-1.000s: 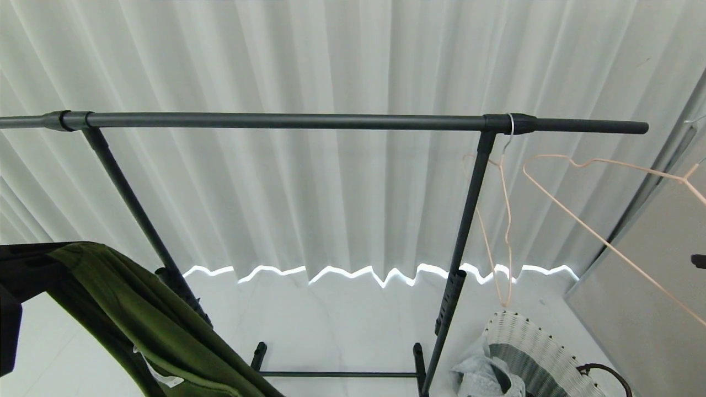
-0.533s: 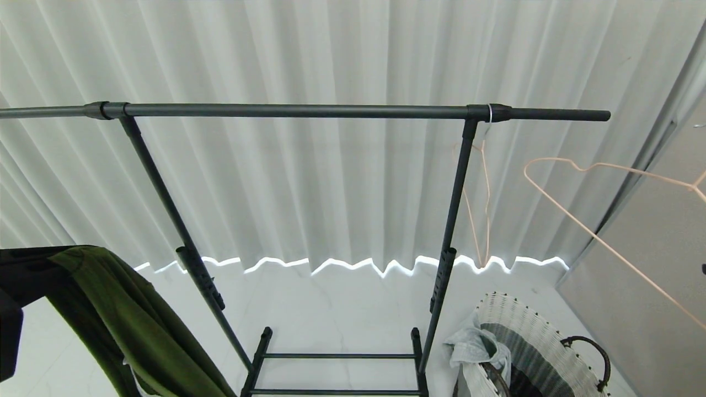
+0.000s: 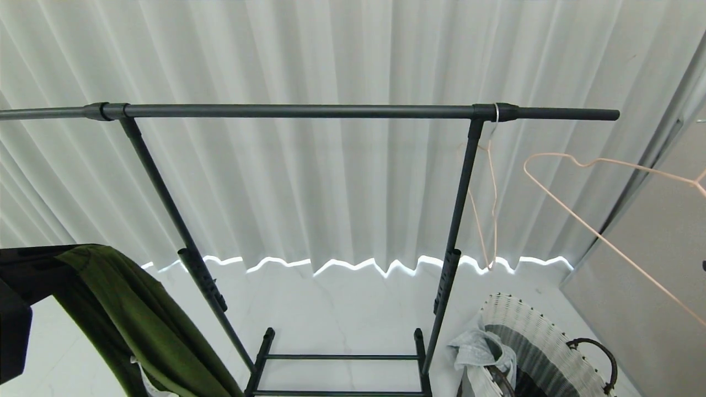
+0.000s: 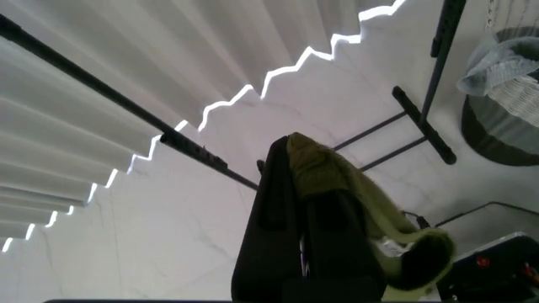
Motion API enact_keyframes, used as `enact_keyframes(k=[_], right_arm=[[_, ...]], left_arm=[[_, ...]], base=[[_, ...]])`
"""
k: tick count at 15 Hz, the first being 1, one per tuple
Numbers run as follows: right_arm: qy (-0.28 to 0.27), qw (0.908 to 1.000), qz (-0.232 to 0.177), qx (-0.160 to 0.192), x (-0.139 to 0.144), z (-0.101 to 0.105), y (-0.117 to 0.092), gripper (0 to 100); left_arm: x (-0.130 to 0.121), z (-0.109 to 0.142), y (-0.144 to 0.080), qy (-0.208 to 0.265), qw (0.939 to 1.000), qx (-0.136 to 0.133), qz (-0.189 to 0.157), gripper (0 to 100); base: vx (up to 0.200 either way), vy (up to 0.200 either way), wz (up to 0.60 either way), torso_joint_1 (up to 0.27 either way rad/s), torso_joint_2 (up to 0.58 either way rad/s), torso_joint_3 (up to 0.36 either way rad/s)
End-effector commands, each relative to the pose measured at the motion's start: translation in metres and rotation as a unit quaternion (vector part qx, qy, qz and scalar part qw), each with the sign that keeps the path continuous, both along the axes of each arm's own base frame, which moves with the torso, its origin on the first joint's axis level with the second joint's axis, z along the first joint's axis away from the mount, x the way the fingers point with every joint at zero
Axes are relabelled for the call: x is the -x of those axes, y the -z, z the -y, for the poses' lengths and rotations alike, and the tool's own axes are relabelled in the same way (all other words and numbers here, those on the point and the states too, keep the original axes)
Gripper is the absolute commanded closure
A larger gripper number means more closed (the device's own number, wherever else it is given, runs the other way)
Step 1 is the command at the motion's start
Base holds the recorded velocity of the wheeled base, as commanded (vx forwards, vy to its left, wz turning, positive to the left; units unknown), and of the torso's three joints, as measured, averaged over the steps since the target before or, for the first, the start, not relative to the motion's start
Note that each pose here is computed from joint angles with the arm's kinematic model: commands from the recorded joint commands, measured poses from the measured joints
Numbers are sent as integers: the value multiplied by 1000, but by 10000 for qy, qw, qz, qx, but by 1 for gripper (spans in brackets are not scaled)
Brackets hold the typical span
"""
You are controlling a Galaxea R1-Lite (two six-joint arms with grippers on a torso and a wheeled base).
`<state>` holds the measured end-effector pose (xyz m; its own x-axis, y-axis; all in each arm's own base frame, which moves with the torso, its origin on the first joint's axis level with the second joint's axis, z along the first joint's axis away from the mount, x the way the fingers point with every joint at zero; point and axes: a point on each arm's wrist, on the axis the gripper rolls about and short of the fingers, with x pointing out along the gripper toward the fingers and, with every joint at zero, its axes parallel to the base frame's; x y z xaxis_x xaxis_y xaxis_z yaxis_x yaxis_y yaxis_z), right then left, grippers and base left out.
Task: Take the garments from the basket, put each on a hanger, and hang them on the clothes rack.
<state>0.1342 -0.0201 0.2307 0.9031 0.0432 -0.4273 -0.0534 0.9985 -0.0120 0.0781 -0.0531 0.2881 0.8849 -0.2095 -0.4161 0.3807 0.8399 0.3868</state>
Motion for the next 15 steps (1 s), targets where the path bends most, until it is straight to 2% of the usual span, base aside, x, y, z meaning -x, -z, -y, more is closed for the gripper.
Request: enact_keyframes(k=[1, 4, 9, 11, 12, 15], right_arm=[[23, 10000, -5, 13, -1, 0, 0, 100], [185, 9998, 66, 73, -1, 2, -2, 100], [289, 9992, 239, 98, 5, 3, -6, 100], [255, 9989, 377, 127, 10, 2, -10, 100], [203, 9987, 439, 128, 12, 1, -12, 100], [-488, 9965, 670, 105, 11, -16, -26, 100]], left_arm=[[-2, 1, 1, -3, 10000, -14, -11, 100], [-2, 2, 1, -3, 10000, -14, -11, 100], [-2, 2, 3, 22, 10000, -21, -19, 100], [-1, 1, 3, 73, 9999, -124, 12, 100], [-1, 1, 4, 73, 9999, -129, 6, 100], [-3, 2, 4, 74, 9999, -154, -23, 100]], base=[[0, 200, 0, 12, 7, -2], [0, 200, 0, 7, 1, 1], [0, 0, 0, 0, 0, 0], [0, 0, 0, 0, 0, 0], [0, 0, 0, 0, 0, 0], [0, 0, 0, 0, 0, 0]])
